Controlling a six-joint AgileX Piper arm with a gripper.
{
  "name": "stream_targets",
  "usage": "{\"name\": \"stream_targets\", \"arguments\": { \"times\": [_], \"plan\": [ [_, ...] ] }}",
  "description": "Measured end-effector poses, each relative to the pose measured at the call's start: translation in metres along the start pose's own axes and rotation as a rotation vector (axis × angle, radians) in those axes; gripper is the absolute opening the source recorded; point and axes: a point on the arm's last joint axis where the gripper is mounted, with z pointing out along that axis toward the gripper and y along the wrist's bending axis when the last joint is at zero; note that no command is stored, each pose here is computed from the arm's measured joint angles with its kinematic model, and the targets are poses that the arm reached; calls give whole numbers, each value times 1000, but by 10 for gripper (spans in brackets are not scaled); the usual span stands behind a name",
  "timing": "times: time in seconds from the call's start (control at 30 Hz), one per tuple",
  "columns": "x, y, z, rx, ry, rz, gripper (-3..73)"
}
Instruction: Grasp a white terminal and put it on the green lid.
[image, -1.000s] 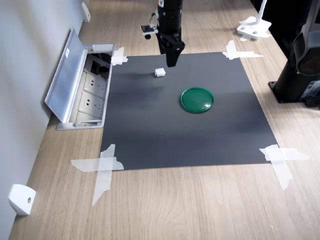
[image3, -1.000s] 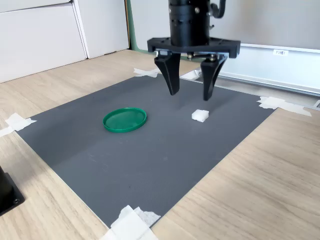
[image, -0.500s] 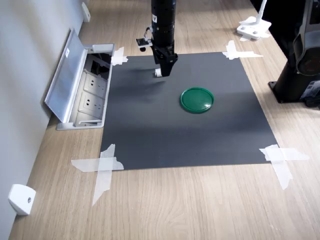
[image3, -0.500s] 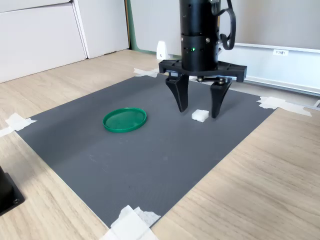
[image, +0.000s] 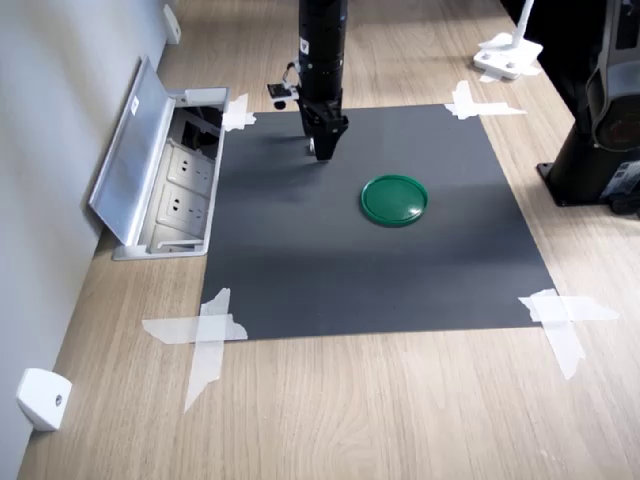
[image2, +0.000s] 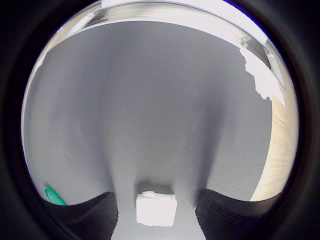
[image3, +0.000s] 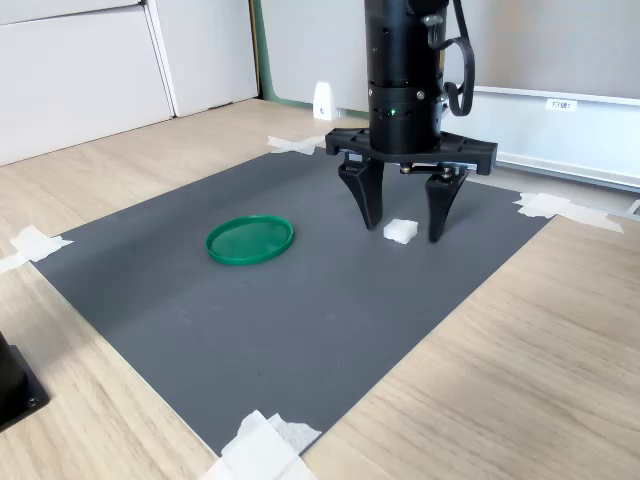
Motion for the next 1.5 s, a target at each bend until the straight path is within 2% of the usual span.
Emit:
{"name": "stream_targets", "arguments": {
  "times": [0.3,0.43,0.53,0.7,0.83,1.17,1.5],
  "plan": [
    [-1,0,1,-6,7,2,617],
    [-1,-1,1,-2,10,-3,559],
    [0,0,1,-8,20,-2,470],
    [1,2,1,-34,35,11,274],
    [3,5,-10,-58,26,32,272],
    [17,20,-65,-44,-34,19,272],
    [57,90,-69,-98,-10,-134,272]
  ]
}}
